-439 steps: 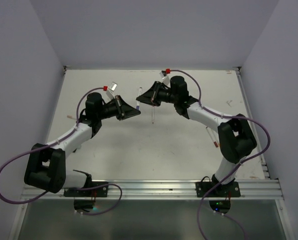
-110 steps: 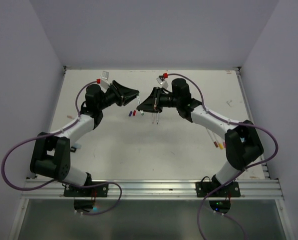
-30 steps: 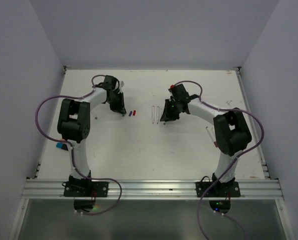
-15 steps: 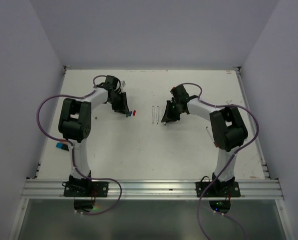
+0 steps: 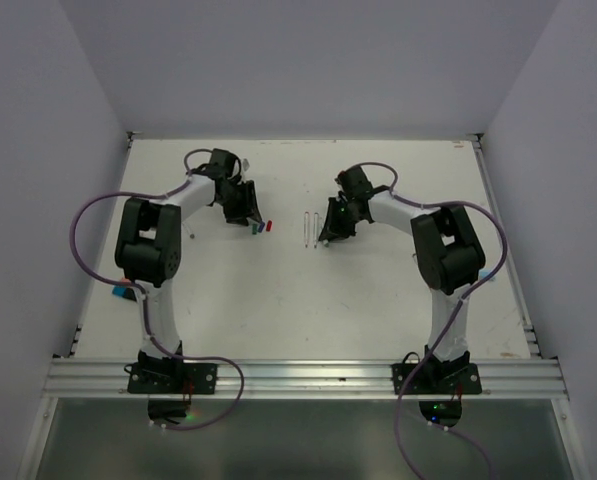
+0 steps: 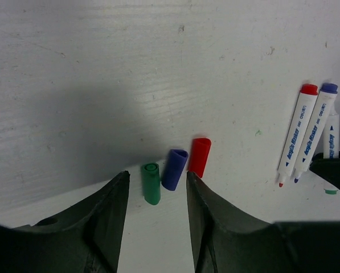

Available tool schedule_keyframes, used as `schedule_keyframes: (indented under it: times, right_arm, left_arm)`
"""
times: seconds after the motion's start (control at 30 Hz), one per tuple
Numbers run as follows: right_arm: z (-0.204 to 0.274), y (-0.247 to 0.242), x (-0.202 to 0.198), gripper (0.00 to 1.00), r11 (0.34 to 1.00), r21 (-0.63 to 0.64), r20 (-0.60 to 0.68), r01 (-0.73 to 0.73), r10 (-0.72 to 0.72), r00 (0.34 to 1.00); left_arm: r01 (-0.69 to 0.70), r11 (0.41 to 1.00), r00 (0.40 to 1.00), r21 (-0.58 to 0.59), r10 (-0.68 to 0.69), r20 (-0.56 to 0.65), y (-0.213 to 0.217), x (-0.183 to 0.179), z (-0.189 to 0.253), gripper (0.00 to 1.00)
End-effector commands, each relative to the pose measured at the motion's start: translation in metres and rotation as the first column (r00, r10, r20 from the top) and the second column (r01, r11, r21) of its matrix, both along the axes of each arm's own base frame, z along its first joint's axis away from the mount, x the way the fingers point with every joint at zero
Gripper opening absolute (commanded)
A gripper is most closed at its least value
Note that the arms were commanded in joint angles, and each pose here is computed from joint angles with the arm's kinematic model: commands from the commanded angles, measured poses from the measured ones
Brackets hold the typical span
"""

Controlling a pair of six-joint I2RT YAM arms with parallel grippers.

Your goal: Open the pen caps

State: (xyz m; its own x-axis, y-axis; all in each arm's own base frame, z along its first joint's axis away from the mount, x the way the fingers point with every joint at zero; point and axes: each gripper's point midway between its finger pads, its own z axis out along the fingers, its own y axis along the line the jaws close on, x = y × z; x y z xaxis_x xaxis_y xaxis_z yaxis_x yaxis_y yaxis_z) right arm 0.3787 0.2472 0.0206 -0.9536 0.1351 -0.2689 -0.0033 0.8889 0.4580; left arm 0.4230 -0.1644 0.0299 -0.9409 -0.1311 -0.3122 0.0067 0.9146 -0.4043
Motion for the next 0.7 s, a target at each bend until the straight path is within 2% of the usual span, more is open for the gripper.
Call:
schedule_keyframes:
  times: [0.0,0.1,0.3,0.47,0.5,0.67]
  right_arm:
    - [0.006,0.002,0.012,0.13,1.0,0.001,0.025,-0.01,0.01,1.0]
    - [0.005,0.0,0.012,0.19,1.0,-0.014,0.026,-0.003,0.004,1.0]
    - [-0.002,-0.007,0.004,0.38,0.999,-0.035,0.015,-0.002,0.003,1.0]
    - [-0.004,-0.005,0.003,0.42,1.0,-0.022,0.024,-0.008,0.009,1.0]
    - [-0.003,-0.006,0.003,0.43,1.0,-0.025,0.029,-0.011,0.012,1.0]
    - [0.02,-0.007,0.008,0.43,0.999,-0.018,0.081,-0.03,0.031,0.996]
  left_arm:
    - [-0.044,0.999,0.991,-0.008,0.045,0.123,0.002,0.01,0.044,0.5]
    - [-0.072,0.997,0.988,-0.013,0.073,0.136,0.006,0.004,0.054,0.52]
    - [-0.089,0.995,0.985,-0.041,0.094,0.144,0.005,-0.003,0.069,0.53]
    - [-0.141,0.99,0.98,-0.03,0.144,0.139,0.013,-0.006,0.072,0.56]
    - [-0.168,0.986,0.976,-0.024,0.17,0.14,0.018,-0.005,0.074,0.59]
    - [-0.264,0.964,0.957,0.023,0.259,0.128,0.039,-0.012,0.078,0.59]
